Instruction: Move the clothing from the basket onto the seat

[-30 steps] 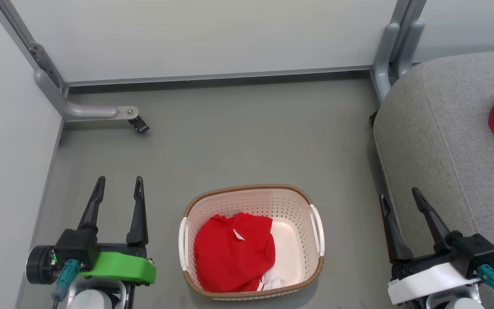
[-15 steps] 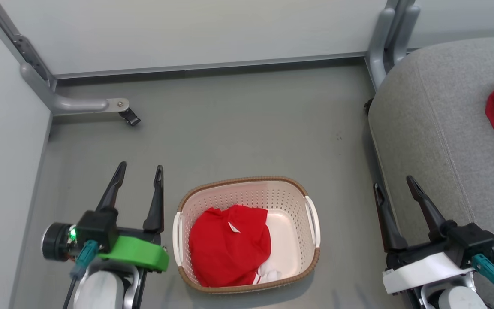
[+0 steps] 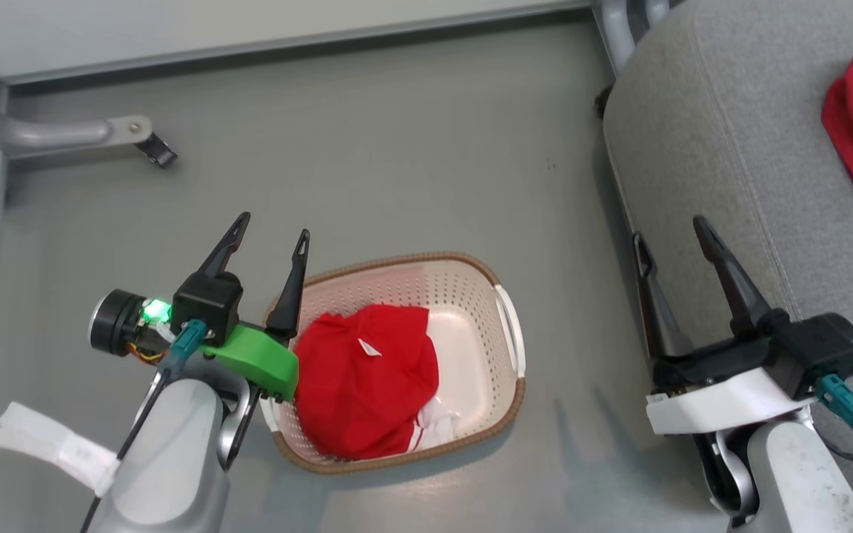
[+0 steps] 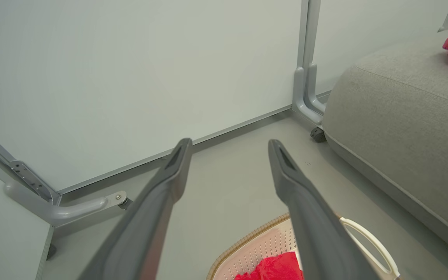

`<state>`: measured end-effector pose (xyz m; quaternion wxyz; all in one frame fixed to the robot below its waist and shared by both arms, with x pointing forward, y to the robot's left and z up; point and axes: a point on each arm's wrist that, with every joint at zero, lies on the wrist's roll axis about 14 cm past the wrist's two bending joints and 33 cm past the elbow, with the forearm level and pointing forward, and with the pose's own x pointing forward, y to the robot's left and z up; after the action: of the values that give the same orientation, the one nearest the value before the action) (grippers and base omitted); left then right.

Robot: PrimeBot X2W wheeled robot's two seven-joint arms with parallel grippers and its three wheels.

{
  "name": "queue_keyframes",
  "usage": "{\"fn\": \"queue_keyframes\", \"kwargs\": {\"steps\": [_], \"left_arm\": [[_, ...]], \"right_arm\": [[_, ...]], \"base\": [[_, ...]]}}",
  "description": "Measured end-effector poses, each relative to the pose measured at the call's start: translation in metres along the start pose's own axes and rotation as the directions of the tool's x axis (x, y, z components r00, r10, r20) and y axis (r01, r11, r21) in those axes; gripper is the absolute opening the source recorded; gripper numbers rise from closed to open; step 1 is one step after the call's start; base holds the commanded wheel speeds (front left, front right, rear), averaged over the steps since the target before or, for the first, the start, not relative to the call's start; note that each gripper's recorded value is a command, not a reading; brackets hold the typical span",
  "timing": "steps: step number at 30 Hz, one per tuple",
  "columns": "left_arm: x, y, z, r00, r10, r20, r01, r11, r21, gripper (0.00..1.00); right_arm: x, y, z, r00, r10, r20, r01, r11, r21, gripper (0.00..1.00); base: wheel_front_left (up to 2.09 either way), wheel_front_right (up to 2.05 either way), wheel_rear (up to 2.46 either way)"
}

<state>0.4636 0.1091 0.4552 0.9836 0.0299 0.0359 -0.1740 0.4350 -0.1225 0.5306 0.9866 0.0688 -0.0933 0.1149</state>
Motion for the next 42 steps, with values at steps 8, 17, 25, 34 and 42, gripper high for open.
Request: {"fn": "queue_keyframes", "kwargs": {"steps": [8,17,25,34,42], "left_arm": [[0.03,-0.02,-0.066,0.975,-0.128,-0.182,0.133,0.991,0.017,1.0],[0.046,-0.044,-0.145,0.887,-0.256,-0.384,0.291,0.956,0.032,1.0],[0.04,-0.056,-0.217,0.755,-0.344,-0.558,0.445,0.894,0.051,1.0],[0.02,-0.067,-0.29,0.56,-0.395,-0.728,0.615,0.788,0.046,1.0],[-0.001,-0.064,-0.341,0.383,-0.367,-0.848,0.724,0.689,0.029,1.0]], "right_arm": [[0.015,-0.021,-0.017,0.999,-0.041,-0.018,0.04,0.999,-0.01,1.0],[0.027,-0.039,-0.048,0.995,-0.067,-0.069,0.065,0.998,-0.02,1.0],[0.038,-0.051,-0.076,0.991,-0.078,-0.106,0.074,0.997,-0.034,1.0],[0.043,-0.063,-0.112,0.983,-0.088,-0.163,0.082,0.996,-0.039,1.0],[0.039,-0.073,-0.143,0.97,-0.103,-0.221,0.096,0.994,-0.044,1.0]], "base": [[0.0,0.0,0.0],[0.0,0.0,0.0],[0.0,0.0,0.0],[0.0,0.0,0.0],[0.0,0.0,0.0]]}}
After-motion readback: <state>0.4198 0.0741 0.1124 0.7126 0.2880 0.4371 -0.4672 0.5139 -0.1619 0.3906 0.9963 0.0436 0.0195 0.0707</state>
